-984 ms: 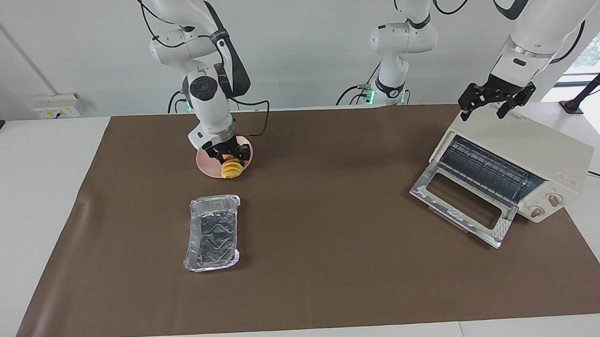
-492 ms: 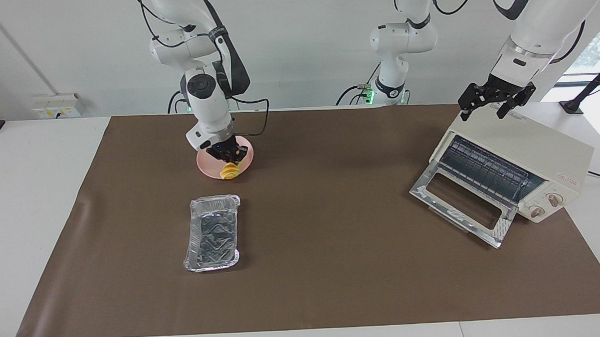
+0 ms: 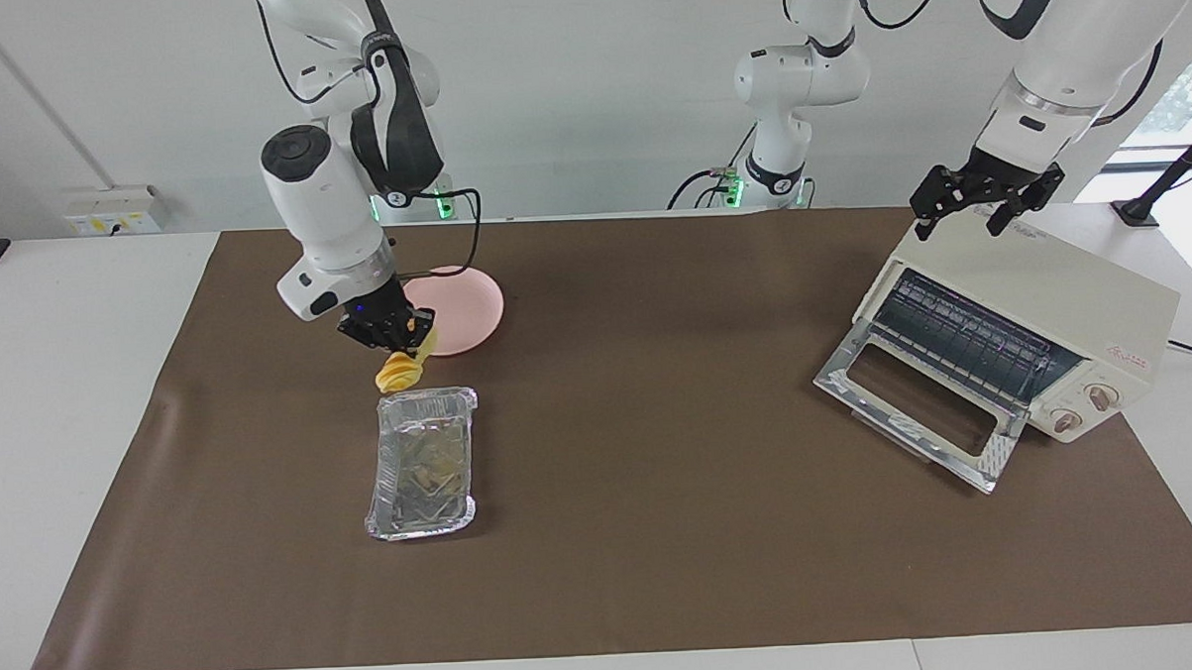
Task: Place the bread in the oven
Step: 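Lift the bread rolls and lower them into the foil tray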
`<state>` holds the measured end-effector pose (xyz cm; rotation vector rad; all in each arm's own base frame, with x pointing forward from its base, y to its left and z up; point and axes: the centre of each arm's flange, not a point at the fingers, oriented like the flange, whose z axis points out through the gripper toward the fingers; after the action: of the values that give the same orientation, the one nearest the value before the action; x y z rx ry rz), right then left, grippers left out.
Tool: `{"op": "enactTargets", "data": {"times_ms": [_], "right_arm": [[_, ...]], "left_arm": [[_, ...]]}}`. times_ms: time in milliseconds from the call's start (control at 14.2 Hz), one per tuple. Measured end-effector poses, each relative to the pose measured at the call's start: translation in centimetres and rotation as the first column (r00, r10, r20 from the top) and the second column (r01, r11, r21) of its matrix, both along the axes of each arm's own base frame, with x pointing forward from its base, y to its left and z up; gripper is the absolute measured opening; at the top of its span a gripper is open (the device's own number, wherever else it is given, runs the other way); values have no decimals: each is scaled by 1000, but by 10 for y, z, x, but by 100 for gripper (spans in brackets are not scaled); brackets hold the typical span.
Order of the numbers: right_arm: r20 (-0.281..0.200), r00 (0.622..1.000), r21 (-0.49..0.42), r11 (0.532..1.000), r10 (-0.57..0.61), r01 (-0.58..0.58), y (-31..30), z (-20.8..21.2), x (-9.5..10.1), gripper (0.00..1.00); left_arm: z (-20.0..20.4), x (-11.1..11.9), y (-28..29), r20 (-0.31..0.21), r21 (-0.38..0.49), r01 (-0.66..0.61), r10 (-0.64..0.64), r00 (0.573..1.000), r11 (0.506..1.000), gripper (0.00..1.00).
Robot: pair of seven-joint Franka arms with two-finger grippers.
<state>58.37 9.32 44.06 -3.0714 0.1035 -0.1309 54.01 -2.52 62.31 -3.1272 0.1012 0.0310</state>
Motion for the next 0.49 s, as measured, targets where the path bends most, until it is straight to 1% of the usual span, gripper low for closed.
{"op": "enactTargets", "data": {"times_ms": [141, 211, 281, 351, 492], "right_arm": [[25, 1000, 3, 1000, 15, -16, 12, -5, 40, 11], [31, 999, 4, 1000, 22, -22, 19, -14, 58, 11], [41, 999, 5, 1000, 24, -25, 23, -27, 71, 11], [55, 998, 7, 1000, 25, -25, 27, -41, 82, 11], [56, 998, 5, 1000, 25, -26, 30, -70, 90, 11]], "left_arm": [[0, 0, 0, 0, 0, 0, 0, 1000, 1000, 100], [0, 0, 0, 0, 0, 0, 0, 1000, 1000, 100], [0, 0, 0, 0, 0, 0, 0, 1000, 1000, 100], [0, 0, 0, 0, 0, 0, 0, 1000, 1000, 100], [0, 0, 0, 0, 0, 0, 0, 1000, 1000, 100]]}}
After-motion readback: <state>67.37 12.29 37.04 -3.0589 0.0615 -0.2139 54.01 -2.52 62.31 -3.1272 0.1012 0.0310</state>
